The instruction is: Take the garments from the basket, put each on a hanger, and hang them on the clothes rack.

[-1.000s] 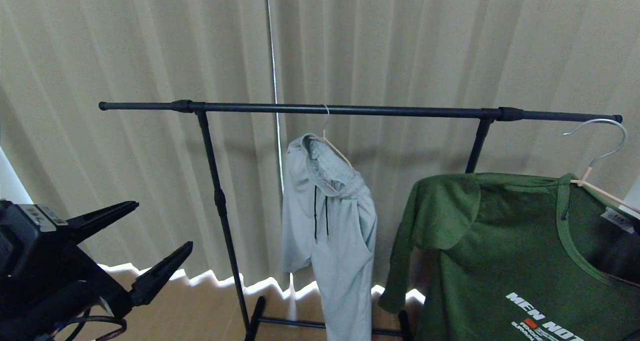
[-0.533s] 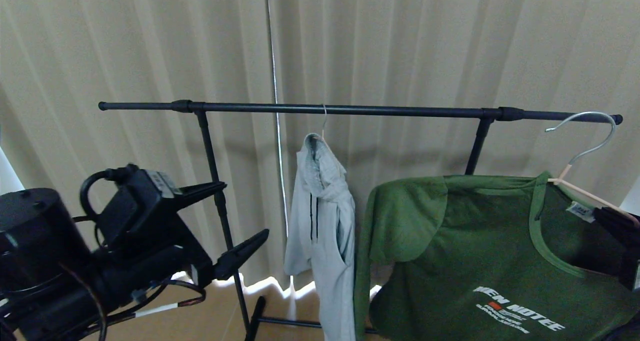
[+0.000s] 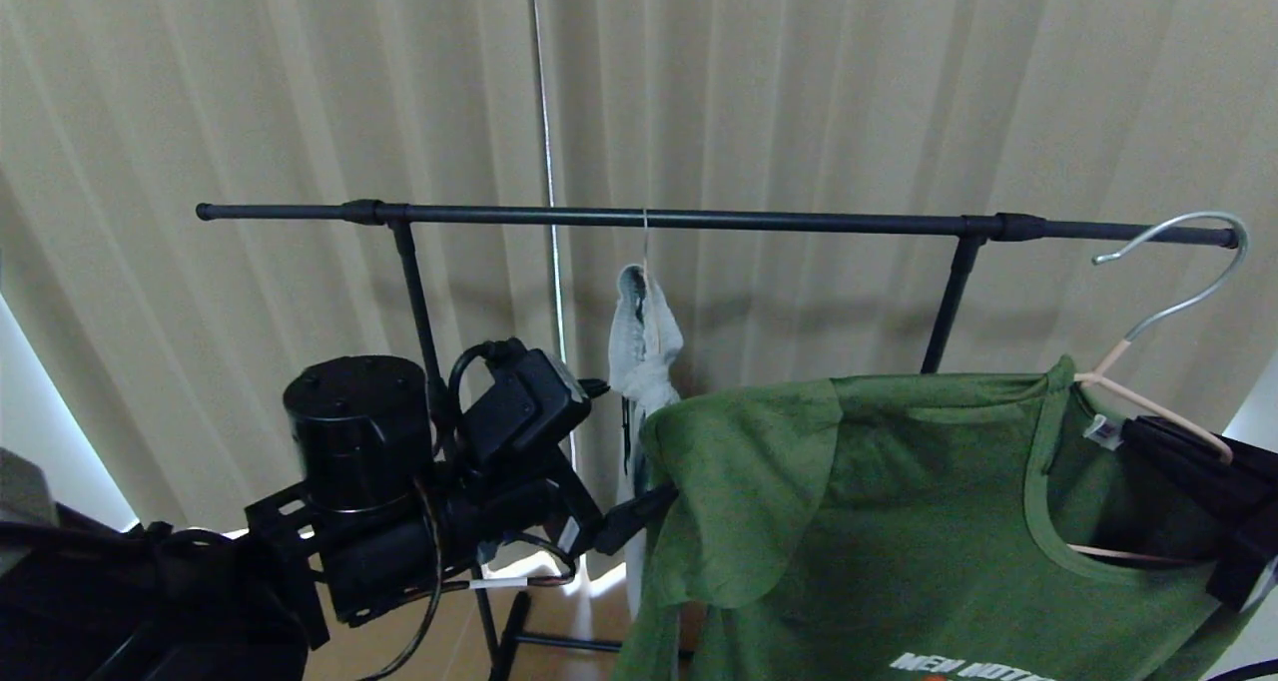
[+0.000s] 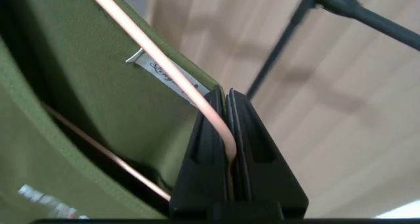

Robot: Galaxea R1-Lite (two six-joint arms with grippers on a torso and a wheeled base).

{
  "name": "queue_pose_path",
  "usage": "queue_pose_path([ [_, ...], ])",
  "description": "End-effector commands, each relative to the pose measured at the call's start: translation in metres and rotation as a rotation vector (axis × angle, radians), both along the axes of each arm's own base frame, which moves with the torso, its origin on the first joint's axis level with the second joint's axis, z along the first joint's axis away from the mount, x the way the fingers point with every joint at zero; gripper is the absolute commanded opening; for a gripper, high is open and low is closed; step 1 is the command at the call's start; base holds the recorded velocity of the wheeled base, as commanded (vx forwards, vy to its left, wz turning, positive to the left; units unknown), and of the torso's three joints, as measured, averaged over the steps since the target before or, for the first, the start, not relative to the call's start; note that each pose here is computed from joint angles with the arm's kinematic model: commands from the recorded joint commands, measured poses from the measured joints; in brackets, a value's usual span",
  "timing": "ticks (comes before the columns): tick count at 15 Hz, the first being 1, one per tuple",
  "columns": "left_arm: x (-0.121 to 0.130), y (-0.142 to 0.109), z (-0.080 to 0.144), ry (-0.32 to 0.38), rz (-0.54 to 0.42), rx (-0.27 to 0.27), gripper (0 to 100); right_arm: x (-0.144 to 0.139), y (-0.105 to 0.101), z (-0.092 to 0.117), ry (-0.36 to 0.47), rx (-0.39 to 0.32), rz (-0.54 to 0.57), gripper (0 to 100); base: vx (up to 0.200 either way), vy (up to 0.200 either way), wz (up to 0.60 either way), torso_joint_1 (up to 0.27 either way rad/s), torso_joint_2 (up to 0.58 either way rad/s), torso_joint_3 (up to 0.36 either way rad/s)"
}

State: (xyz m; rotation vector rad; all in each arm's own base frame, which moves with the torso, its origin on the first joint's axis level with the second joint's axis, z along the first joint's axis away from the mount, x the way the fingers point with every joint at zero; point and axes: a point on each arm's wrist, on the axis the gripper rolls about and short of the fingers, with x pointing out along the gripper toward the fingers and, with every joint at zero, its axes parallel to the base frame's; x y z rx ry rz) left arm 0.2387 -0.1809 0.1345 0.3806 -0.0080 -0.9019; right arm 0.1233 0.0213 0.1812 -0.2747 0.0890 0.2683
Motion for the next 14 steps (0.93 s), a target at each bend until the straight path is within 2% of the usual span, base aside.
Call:
queue_pose_path([
  [1,0.006,-0.009,-0.016,0.034,-0.014,0.027,100,-0.001,0.003,-0.001,0.003,0.000,0.028,0,0.000,0.000,0.00,0.000,0.00,0.000],
  [6,0.003,-0.009,-0.015,0.013,-0.023,0.011,100,-0.001,0.003,0.000,0.004,0.009,0.026,0,0.000,0.000,0.00,0.000,0.00,0.000],
  [7,0.003,-0.010,-0.015,0.012,-0.023,0.010,0,-0.001,0.003,0.000,0.003,0.009,0.026,0,0.000,0.000,0.00,0.000,0.00,0.000],
  [10,0.001,-0.006,-0.019,0.020,-0.013,0.023,0,-0.001,0.003,0.001,-0.003,0.013,0.026,0,0.000,0.000,0.00,0.000,0.00,0.000],
  [13,0.003,0.012,-0.028,0.006,0.035,0.058,0,-0.001,0.003,0.002,-0.004,0.014,0.020,0,0.000,0.000,0.00,0.000,0.00,0.000],
  [14,0.005,0.022,-0.030,-0.018,0.064,0.064,0,0.000,0.002,0.002,-0.004,0.013,0.014,0,0.000,0.000,0.00,0.000,0.00,0.000],
])
